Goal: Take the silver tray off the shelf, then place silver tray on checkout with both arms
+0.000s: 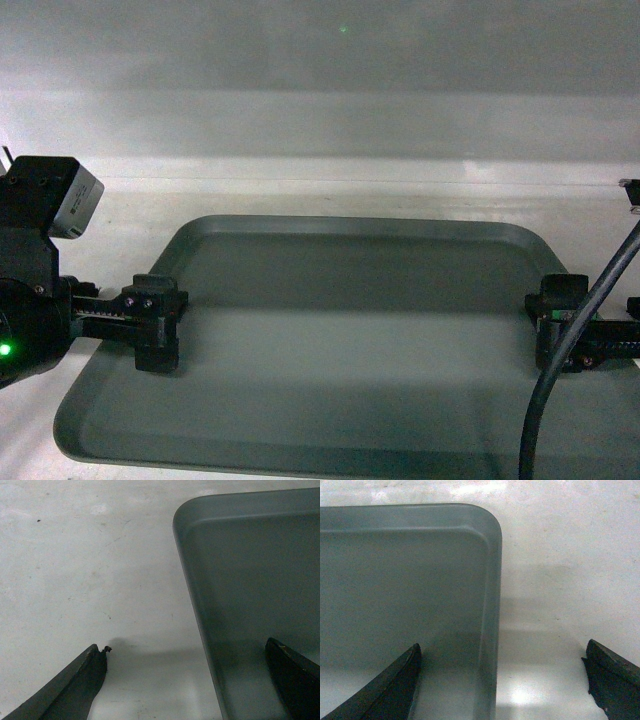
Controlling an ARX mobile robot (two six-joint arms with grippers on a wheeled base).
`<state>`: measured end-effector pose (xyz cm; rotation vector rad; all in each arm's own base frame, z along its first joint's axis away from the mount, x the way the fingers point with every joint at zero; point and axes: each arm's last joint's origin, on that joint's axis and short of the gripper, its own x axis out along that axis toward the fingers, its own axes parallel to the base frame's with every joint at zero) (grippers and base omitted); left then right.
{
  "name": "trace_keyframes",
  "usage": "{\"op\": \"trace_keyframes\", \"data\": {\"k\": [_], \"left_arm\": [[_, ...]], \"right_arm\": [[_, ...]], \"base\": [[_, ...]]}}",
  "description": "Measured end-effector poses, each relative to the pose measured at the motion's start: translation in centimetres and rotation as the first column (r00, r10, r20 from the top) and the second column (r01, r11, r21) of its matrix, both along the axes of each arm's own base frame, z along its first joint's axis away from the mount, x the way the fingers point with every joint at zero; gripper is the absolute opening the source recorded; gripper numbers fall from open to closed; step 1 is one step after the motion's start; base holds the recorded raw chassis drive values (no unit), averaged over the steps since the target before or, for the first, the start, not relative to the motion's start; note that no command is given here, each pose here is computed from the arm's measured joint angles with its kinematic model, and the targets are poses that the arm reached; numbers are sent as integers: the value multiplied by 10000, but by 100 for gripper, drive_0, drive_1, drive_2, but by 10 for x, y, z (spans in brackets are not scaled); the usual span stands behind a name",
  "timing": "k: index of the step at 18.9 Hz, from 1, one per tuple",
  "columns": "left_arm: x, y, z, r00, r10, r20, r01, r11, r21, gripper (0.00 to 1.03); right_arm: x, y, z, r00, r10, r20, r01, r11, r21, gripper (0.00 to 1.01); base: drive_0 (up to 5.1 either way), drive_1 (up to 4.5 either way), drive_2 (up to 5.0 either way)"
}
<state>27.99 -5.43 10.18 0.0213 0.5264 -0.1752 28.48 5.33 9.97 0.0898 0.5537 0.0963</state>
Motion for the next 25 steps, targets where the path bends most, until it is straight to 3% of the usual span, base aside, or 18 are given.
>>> {"op": "trace_keyframes", "data": {"k": [7,9,11,15,16,17,18,20,25], "left_arm": [[-3,-6,-1,9998,38,175,-43,9996,293,98],[-4,-8,-1,9997,33,258,-43,9992,395,98],[-5,-12,0,9990,-224,380,203,9982,557,77],[-7,-17,-1,9981,-460,415,436,9975,565,36],[-7,-16,-1,9980,-476,416,451,9972,599,27],[-7,-16,-1,9979,-486,421,456,9966,685,15],[-7,-15,-1,9989,-244,392,229,9990,388,7],[-7,-14,0,9995,55,314,-51,9999,-131,4],[-10,-11,3,9998,113,175,-109,9997,-231,4]], "right_arm": [[0,-2,-1,9999,-56,110,56,10000,38,98],[-1,-4,-2,9997,-154,170,154,9999,29,77],[-1,-5,-2,9998,-143,169,142,9998,106,54],[-3,-3,-1,9998,77,164,-81,9996,264,12],[-3,-3,0,9999,6,158,-13,9991,429,5],[-3,-4,0,9997,-205,109,196,9971,739,3],[-3,-4,0,9996,-265,84,257,9962,830,3],[-3,-4,0,9996,-292,67,285,9957,880,3],[-4,-4,4,9996,-266,71,258,9958,880,3]], "base": [[0,0,0],[0,0,0],[0,0,0],[0,0,0],[0,0,0],[0,0,0],[0,0,0],[0,0,0],[0,0,0]]}}
